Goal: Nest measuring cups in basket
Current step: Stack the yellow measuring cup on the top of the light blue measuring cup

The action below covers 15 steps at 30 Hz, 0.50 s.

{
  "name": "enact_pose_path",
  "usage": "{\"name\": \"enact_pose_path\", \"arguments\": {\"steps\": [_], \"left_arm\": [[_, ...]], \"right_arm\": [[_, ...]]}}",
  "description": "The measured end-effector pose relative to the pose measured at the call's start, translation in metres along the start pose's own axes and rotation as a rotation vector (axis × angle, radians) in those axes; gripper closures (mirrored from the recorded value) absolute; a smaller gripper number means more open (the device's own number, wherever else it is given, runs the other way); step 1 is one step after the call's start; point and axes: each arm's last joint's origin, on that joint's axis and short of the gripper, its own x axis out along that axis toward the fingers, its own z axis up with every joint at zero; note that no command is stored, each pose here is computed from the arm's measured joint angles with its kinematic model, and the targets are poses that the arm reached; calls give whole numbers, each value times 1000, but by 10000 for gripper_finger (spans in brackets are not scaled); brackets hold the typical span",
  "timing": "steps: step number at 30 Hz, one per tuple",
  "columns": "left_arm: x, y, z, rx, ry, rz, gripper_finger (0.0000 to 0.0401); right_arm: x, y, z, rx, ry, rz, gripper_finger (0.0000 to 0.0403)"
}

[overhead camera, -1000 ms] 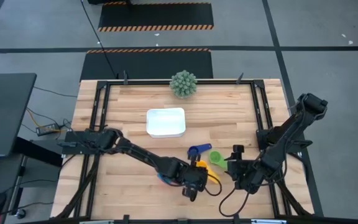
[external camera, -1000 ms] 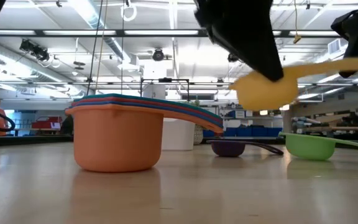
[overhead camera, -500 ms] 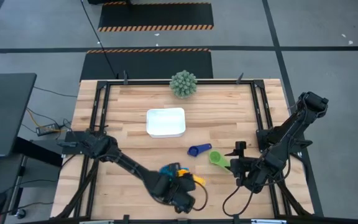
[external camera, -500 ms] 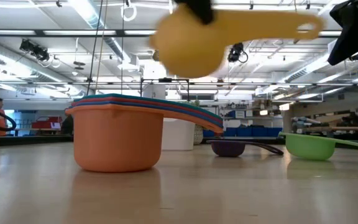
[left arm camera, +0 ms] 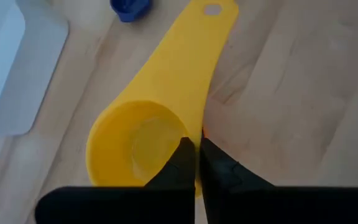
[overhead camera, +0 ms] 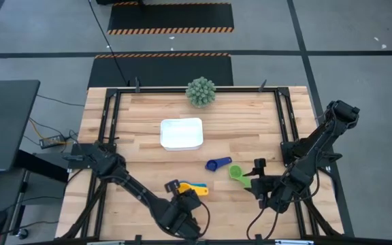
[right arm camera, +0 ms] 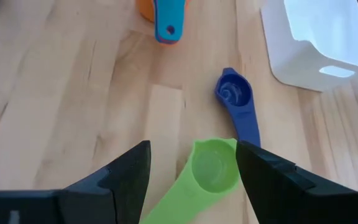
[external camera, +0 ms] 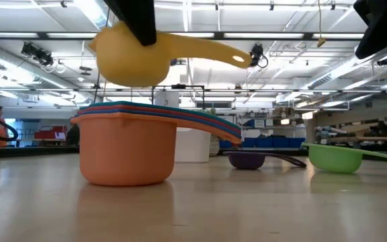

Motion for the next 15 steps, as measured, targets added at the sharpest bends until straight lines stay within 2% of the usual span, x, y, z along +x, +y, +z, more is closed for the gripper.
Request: {"name": "enact_pose_path", "arguments": {"steps": [4, 8, 10, 15], "left_arm": [[13, 0, 2, -40, 2, 5, 394], [35, 5, -6, -82, 96, 37, 394], [44, 2, -8, -92, 91, 18, 394], [48, 3, -5, -106, 93, 8, 389]], "right_arm": [[-2, 3, 0, 19, -2, 22, 159], [-5, 7, -1, 21, -19, 47, 159], [-7, 10, -2, 17, -26, 57, 159], [-7, 10, -2, 23, -27, 60, 159]]}}
